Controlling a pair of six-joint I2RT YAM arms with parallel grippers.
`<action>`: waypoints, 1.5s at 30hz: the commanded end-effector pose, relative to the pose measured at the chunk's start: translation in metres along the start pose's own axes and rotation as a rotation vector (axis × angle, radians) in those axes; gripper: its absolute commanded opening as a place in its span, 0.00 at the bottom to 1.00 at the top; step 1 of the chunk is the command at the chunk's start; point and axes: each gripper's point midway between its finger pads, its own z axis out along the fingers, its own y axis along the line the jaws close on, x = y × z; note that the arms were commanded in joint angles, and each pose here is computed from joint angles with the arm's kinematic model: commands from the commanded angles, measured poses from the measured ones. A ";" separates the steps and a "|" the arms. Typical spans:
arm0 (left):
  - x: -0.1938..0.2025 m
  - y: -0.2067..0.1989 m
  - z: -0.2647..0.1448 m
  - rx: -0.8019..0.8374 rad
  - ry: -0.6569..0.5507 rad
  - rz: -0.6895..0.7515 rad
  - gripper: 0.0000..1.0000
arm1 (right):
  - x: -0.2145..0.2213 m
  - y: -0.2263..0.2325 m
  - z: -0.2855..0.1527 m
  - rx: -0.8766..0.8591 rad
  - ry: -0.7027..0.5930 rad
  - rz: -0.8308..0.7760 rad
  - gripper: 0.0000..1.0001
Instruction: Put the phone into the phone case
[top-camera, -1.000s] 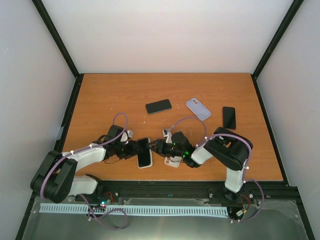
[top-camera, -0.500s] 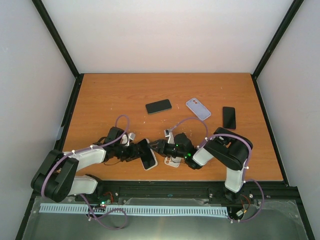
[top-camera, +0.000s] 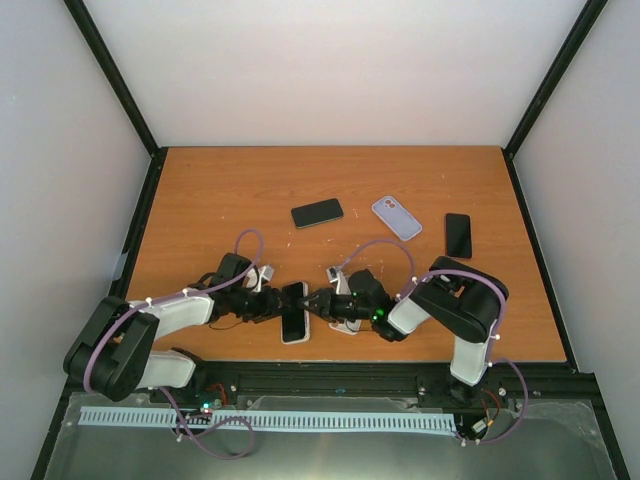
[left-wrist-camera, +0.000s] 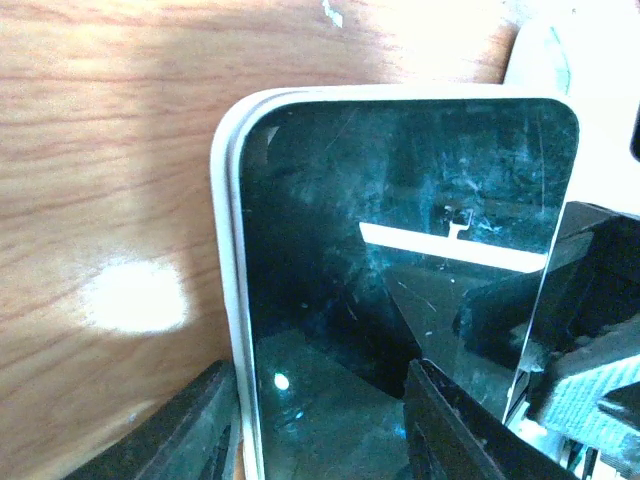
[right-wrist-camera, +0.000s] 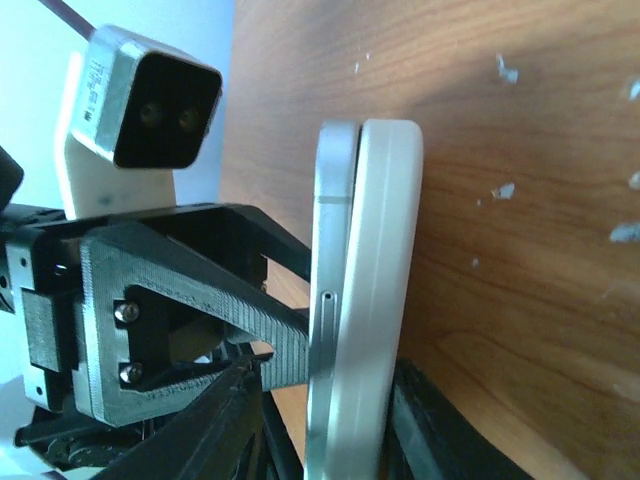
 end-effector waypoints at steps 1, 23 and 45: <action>-0.024 -0.035 -0.005 0.088 -0.059 0.114 0.45 | 0.022 0.024 0.006 -0.096 0.114 -0.046 0.33; -0.060 -0.100 -0.059 0.173 -0.201 0.151 0.61 | -0.009 0.031 -0.040 -0.054 -0.028 -0.175 0.05; -0.024 -0.207 -0.141 0.677 -0.106 0.540 0.69 | -0.001 0.179 -0.138 -0.327 -0.119 -0.614 0.06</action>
